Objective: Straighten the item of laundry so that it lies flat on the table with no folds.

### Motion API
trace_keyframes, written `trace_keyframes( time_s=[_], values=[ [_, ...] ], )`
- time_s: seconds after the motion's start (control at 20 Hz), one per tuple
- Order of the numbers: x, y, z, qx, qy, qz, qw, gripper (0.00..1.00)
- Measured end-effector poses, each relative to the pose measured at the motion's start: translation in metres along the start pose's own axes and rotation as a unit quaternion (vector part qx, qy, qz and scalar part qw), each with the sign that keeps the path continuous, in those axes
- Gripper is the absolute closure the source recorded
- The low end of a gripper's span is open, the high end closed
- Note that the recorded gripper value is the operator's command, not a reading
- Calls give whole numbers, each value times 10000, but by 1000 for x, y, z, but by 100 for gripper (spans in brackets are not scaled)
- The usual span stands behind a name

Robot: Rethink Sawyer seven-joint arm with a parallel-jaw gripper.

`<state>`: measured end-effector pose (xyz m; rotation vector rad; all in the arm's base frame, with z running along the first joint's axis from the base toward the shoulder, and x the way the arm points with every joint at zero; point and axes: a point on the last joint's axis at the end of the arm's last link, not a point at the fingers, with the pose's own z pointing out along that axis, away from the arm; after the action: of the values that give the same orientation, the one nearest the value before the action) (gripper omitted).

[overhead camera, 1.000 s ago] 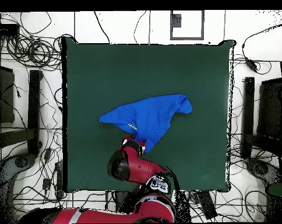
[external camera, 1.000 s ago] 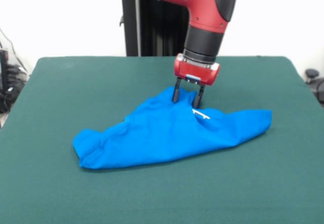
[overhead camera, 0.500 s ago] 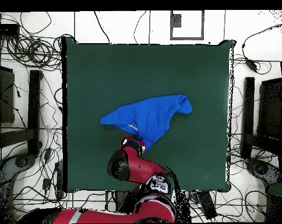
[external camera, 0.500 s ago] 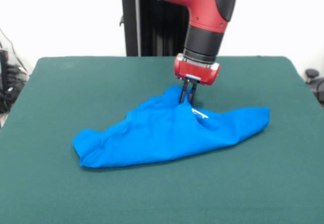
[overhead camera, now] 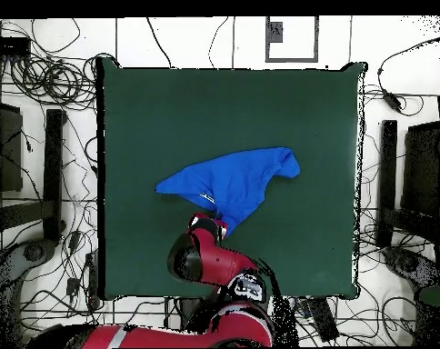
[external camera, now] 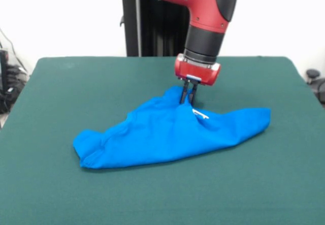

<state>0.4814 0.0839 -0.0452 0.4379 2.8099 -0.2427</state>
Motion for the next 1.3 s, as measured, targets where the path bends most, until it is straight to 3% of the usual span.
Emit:
trace_keyframes(
  time_s=[0.5, 1.3],
  values=[
    [-3, 1, -2, -11, -11, 9, 10000, 100],
    [-8, 0, -11, 22, 374, 72, 9993, 100]
  ],
)
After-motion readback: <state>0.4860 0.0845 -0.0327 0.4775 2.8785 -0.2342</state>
